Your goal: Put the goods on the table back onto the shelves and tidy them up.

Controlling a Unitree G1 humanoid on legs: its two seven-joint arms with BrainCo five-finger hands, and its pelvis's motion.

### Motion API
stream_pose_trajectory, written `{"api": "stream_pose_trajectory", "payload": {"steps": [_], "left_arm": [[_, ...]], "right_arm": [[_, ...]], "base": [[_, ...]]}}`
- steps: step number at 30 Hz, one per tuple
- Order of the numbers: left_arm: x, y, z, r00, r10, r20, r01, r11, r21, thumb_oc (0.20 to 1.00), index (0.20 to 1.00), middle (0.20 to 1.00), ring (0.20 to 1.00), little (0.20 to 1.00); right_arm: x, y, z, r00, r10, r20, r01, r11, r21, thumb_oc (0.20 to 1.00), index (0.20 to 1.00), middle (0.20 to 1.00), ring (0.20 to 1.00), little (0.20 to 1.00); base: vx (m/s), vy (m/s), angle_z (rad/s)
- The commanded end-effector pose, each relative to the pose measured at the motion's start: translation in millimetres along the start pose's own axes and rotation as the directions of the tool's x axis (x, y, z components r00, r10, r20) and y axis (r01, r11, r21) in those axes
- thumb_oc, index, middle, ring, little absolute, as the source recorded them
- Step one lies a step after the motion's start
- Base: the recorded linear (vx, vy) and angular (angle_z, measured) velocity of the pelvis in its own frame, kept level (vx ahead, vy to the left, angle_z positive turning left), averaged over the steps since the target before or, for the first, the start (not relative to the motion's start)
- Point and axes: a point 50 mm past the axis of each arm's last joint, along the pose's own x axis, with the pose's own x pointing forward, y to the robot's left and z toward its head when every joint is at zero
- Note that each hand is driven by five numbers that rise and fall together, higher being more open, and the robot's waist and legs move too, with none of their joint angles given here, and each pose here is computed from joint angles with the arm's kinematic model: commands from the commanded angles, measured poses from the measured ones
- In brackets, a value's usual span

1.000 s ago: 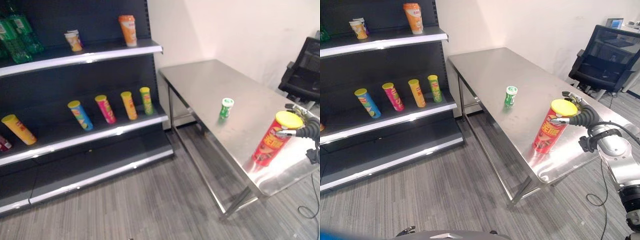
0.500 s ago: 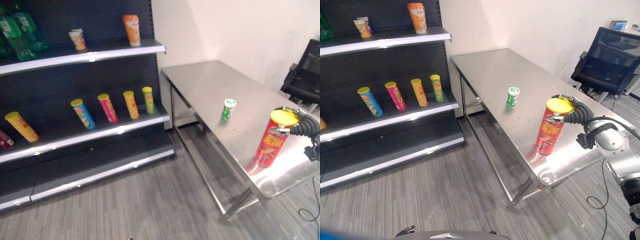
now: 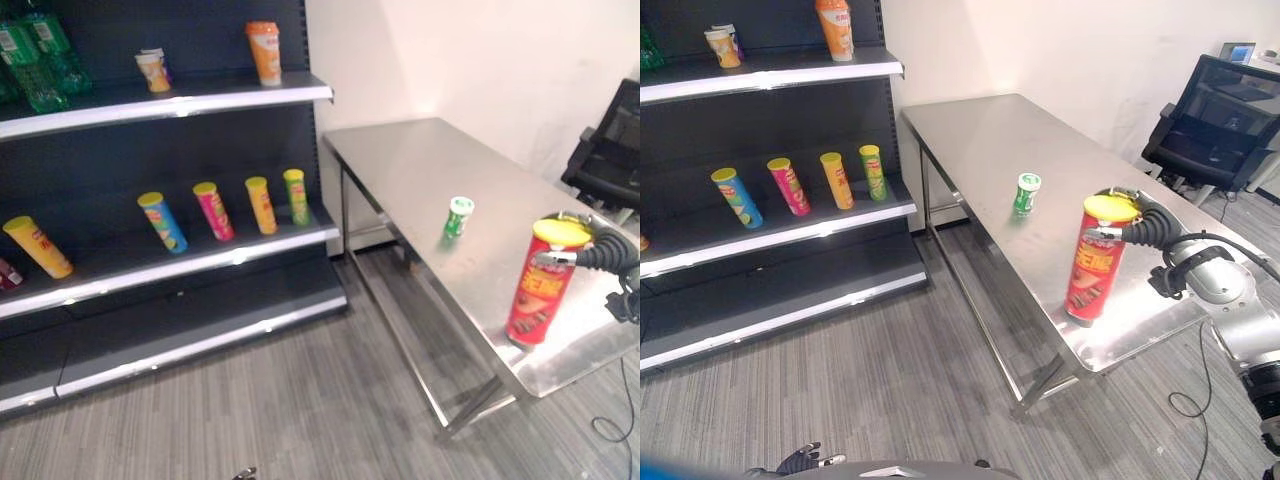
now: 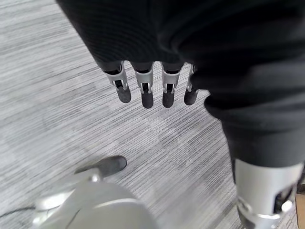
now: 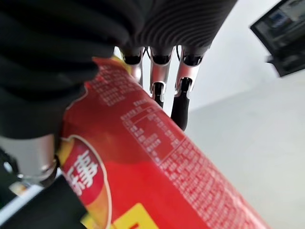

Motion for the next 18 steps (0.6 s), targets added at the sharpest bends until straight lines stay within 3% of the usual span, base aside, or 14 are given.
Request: {"api": "stream_pose_trajectory", "payload": {"steps": [1,6,8,11,18], "left_arm": [[3.8,20.7,29.1,0.995,0.043,0.092,-0.048,0.997,0.054,1.0,1.0,1.0,1.0,1.0],[2.8,21.3,29.0,0.992,0.071,0.102,-0.068,0.997,-0.036,1.0,1.0,1.0,1.0,1.0],[3.8,13.9,20.0,0.995,0.079,0.057,-0.075,0.995,-0.064,1.0,1.0,1.0,1.0,1.0],[3.8,6.1,8.9,0.998,0.066,0.009,-0.065,0.994,-0.083,1.0,1.0,1.0,1.0,1.0],[1.6,-1.1,-7.6,0.997,0.053,-0.058,-0.054,0.998,-0.015,1.0,1.0,1.0,1.0,1.0]], "right_arm": [[6.9,-32.7,41.1,0.952,-0.211,0.221,0.215,0.977,0.006,0.2,0.2,0.2,0.2,0.2],[2.2,-36.4,63.6,0.875,-0.34,0.345,0.343,0.938,0.056,0.2,0.2,0.2,0.2,0.2],[1.4,-44.0,83.4,0.807,-0.403,0.431,0.416,0.907,0.069,0.2,0.2,0.2,0.2,0.2],[-1.7,-48.6,88.0,0.787,-0.424,0.449,0.449,0.892,0.056,0.2,0.2,0.2,0.2,0.2],[-1.0,-56.2,105.0,0.713,-0.477,0.514,0.524,0.85,0.061,0.2,0.2,0.2,0.2,0.2]], "base": [[0.03,-0.084,0.02],[-0.05,-0.116,0.09],[-0.11,-0.148,0.29],[0.04,0.009,0.9],[0.16,0.121,0.39]]}}
